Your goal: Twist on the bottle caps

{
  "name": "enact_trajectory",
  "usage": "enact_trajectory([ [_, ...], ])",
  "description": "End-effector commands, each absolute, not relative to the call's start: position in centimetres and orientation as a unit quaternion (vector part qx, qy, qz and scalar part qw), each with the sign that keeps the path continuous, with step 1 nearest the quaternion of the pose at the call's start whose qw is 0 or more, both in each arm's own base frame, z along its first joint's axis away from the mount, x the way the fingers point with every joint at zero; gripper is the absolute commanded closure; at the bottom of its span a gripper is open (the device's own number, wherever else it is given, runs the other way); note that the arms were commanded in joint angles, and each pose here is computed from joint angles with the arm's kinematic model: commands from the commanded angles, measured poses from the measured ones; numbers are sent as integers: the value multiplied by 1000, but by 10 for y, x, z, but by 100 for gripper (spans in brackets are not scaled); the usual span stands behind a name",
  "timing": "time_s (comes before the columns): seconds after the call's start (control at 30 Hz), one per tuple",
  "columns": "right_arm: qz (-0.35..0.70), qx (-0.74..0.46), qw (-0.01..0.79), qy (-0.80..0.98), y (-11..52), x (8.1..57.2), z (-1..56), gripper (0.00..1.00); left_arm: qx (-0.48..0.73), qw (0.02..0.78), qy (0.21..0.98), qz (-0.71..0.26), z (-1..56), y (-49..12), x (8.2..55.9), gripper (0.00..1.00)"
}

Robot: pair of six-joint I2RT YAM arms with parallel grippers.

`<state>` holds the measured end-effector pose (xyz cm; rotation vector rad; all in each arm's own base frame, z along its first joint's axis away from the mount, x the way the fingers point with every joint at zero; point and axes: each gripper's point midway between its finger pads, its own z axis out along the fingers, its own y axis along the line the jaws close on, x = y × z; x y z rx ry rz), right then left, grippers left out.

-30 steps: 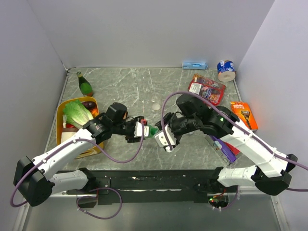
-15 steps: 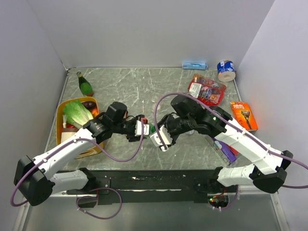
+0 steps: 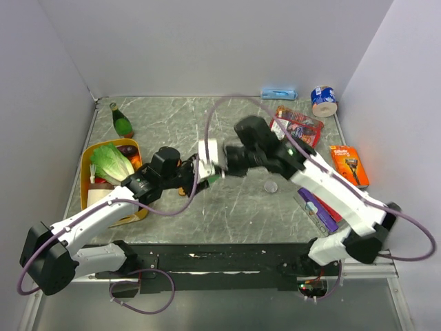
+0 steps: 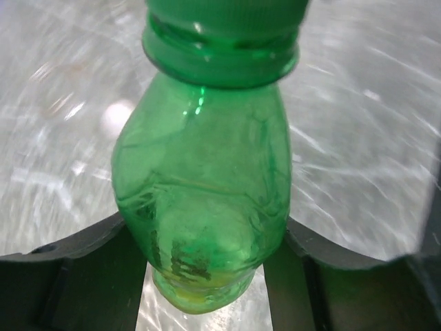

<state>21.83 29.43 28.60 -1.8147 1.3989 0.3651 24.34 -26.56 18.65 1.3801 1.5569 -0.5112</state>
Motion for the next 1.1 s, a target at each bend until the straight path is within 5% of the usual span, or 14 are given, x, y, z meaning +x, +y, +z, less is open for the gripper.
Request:
enact_trajectory([
  [0.0, 273, -490, 327, 761, 297, 243, 282, 100, 379, 630, 649, -196, 278, -264, 292, 99],
  [0.13, 401, -301, 199, 842, 300, 233, 276, 100, 350, 636, 669, -160, 276, -254, 305, 99],
  [0.27, 468, -295, 176, 814, 311, 232, 296, 97, 353, 630, 679, -129, 262, -246, 311, 99],
  [0.33, 489, -298, 207, 793, 308, 241, 324, 69, 362, 616, 690, -121, 250, -243, 310, 99],
  [0.37, 493, -303, 240, 779, 306, 249, 343, 40, 369, 608, 692, -122, 243, -244, 308, 99],
  [0.47, 498, -321, 312, 742, 282, 261, 383, 27, 403, 582, 696, -122, 224, -243, 298, 99],
  [0.83, 232, -690, 480, 489, 236, 204, 360, 27, 602, 492, 579, -243, 201, -276, 224, 99],
  [1.07, 164, -778, 462, 394, 254, 181, 322, 29, 637, 488, 540, -252, 209, -282, 217, 99],
])
